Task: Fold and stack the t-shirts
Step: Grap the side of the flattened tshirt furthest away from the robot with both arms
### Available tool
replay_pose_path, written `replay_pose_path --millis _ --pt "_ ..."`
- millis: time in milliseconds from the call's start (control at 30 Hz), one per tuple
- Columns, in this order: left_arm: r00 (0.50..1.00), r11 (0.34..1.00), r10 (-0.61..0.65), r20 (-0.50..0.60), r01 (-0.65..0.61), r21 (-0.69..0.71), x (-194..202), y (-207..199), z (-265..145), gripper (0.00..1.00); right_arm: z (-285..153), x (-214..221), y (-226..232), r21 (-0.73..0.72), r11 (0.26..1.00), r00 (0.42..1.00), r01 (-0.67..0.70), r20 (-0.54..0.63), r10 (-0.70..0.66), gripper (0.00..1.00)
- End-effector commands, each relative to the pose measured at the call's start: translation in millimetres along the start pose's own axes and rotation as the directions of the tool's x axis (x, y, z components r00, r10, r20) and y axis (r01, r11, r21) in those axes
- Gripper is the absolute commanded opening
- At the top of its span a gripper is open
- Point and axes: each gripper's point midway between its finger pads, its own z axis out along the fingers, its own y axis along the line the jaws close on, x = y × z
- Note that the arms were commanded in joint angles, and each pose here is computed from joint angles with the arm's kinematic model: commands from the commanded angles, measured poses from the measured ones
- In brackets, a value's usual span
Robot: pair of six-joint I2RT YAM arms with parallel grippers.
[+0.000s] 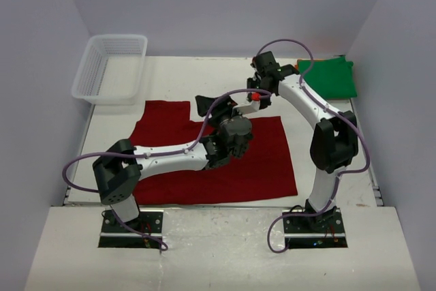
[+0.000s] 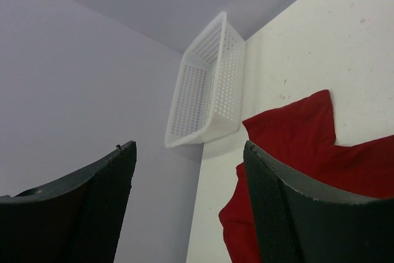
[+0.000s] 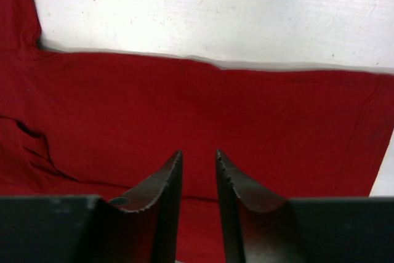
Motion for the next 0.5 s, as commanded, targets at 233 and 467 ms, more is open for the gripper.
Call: replay_pose_path --millis 233,467 --pt "0.836 0.859 -0.509 -0.205 0.51 -0.053 57 89 60 0.74 -7 40 26 -0.071 0.997 0.999 0.034 0.017 -0.033 0.0" --pt "0.737 0.765 -0.579 -0.349 0.639 0.08 80 60 87 0.79 18 85 47 -0.009 0.994 0.993 0.111 -0.046 -0.111 0.0"
